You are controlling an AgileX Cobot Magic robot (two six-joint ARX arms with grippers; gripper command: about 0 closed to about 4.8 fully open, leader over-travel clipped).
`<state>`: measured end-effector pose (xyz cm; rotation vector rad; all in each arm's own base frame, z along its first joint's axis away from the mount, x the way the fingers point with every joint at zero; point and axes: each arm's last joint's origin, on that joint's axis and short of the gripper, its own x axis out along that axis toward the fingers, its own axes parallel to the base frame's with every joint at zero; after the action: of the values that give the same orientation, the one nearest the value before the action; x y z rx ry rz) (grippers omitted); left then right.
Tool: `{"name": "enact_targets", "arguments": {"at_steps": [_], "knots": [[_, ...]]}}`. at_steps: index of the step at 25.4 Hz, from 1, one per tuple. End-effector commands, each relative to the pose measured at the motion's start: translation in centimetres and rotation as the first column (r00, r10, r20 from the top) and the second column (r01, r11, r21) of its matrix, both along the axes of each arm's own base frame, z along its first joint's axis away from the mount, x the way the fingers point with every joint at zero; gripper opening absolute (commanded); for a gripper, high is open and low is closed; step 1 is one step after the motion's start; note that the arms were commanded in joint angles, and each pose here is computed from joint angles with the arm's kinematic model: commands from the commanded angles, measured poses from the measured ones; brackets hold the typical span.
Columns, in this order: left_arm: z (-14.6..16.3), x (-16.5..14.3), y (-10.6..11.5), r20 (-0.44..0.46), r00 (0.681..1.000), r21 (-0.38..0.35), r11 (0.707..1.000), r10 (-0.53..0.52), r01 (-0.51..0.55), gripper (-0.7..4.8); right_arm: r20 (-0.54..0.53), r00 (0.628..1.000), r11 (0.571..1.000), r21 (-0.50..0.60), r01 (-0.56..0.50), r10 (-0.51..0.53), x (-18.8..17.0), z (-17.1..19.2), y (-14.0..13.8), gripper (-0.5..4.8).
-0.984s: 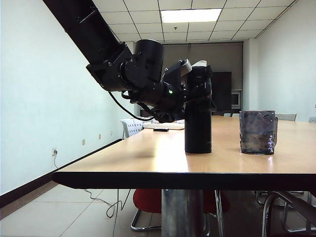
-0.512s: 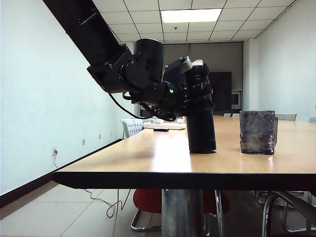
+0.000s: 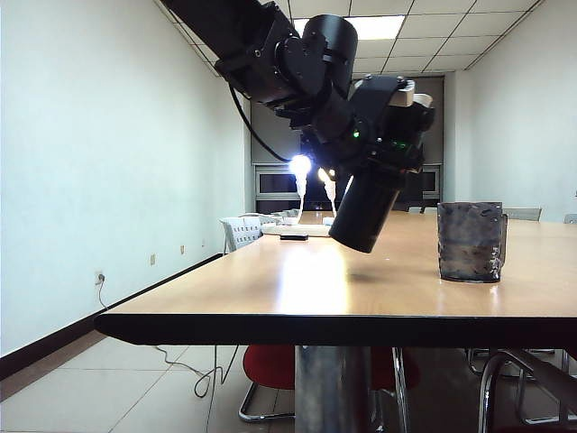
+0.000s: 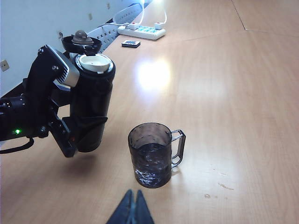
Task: Pick up the black thermos cup, pour some water from it into the cup, and then put the thermos cup back on the table.
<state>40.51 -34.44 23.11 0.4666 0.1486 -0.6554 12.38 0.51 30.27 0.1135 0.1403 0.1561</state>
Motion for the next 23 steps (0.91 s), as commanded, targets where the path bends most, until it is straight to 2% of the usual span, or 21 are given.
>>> {"name": "enact_targets", "arguments": {"at_steps": [1, 2, 4, 6, 8, 10, 16, 18, 23], "knots": [[1.2, -0.3, -0.7, 0.113, 0.993, 0.005, 0.999, -0.032, 0.032, 1.92, 0.027, 0.999, 1.0, 0.0, -0.02, 0.02, -0.1, 0.4, 0.1, -0.01], [1.1, -0.3, -0.8, 0.119, 0.992, 0.016, 0.999, -0.036, 0.034, 1.92, 0.027, 0.999, 1.0, 0.0, -0.023, 0.023, -0.1, 0.4, 0.1, -0.01], [0.7, -0.4, -0.9, 0.121, 0.992, 0.059, 0.997, 0.047, -0.054, 1.92, 0.027, 0.999, 1.0, 0.001, -0.026, 0.026, -0.1, 0.4, 0.1, -0.01], [0.1, -0.5, -1.2, 0.157, 0.987, 0.126, 0.991, 0.027, -0.047, 1.92, 0.027, 0.999, 1.0, 0.001, -0.026, 0.026, -0.1, 0.4, 0.1, -0.01], [-0.4, -0.2, -1.4, 0.173, 0.985, 0.14, 0.989, 0.023, -0.047, 1.92, 0.027, 0.999, 1.0, 0.001, -0.026, 0.026, -0.1, 0.4, 0.1, -0.01], [-0.9, 0.0, -1.6, 0.21, 0.978, 0.195, 0.98, -0.004, -0.038, 1.93, 0.027, 0.999, 1.0, 0.001, -0.026, 0.026, -0.1, 0.4, 0.1, -0.01], [-1.6, 0.4, -1.8, 0.282, 0.959, 0.249, 0.967, -0.01, -0.063, 1.92, 0.028, 0.999, 0.999, 0.004, -0.046, 0.046, -0.1, 0.4, 0.1, -0.01], [-1.5, 0.7, -1.8, 0.297, 0.954, 0.255, 0.959, 0.043, -0.123, 1.92, 0.027, 0.998, 0.999, 0.007, -0.053, 0.053, -0.1, 0.4, 0.2, -0.01], [-1.1, 1.1, -2.1, 0.357, 0.933, 0.302, 0.939, 0.048, -0.163, 1.92, 0.028, 0.998, 0.999, 0.007, -0.053, 0.052, -0.1, 0.4, 0.1, -0.01]]}}
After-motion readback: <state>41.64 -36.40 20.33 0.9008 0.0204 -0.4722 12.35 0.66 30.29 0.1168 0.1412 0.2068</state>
